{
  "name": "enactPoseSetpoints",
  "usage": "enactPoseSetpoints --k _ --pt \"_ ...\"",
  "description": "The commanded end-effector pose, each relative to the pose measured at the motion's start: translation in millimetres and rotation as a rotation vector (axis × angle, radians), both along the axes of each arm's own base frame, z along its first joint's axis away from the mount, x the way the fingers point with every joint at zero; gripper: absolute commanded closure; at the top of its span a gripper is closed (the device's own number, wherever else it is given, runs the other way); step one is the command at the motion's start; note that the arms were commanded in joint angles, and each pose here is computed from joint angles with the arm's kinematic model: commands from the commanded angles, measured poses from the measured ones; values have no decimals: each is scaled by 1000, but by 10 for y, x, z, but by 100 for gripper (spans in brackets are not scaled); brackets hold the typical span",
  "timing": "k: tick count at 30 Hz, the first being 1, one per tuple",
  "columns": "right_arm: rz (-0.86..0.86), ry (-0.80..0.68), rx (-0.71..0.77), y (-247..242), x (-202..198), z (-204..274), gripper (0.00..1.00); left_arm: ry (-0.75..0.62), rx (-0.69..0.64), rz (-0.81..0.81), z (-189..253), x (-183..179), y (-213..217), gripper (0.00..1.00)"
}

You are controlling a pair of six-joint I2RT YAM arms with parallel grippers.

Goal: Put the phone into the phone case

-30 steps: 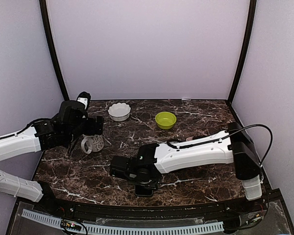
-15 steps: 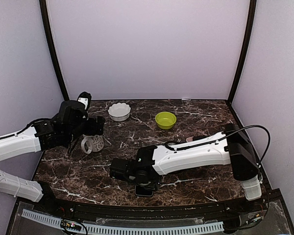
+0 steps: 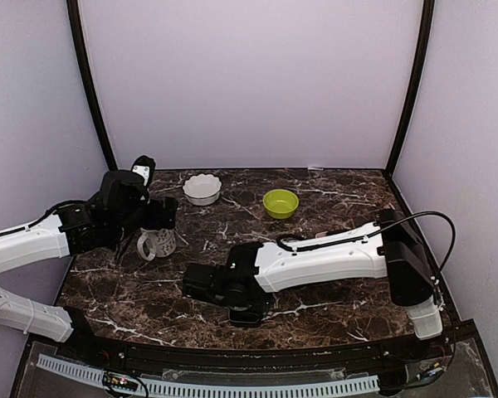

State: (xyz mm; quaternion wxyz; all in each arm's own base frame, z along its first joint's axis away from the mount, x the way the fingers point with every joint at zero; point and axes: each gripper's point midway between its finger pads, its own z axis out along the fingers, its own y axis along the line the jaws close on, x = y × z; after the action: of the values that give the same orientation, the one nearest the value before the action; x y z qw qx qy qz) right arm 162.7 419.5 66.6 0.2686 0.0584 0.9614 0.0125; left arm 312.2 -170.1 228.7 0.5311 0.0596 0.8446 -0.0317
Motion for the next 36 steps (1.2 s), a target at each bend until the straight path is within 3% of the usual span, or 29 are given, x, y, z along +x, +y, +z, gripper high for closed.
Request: enactPoseSetpoints --k 1,6,20,36 --pt "0 -97 -3 33 162 285 100 -3 7 -15 -7 -8 -28 1" --pt "-22 -118 -4 -8 190 312 100 1 6 -21 -12 -9 -40 1" --pt "-49 -34 -73 -150 22 -180 100 1 7 -25 -15 -8 -48 1" --pt "20 22 -122 -141 -220 -383 100 4 10 -28 -27 -7 -55 1"
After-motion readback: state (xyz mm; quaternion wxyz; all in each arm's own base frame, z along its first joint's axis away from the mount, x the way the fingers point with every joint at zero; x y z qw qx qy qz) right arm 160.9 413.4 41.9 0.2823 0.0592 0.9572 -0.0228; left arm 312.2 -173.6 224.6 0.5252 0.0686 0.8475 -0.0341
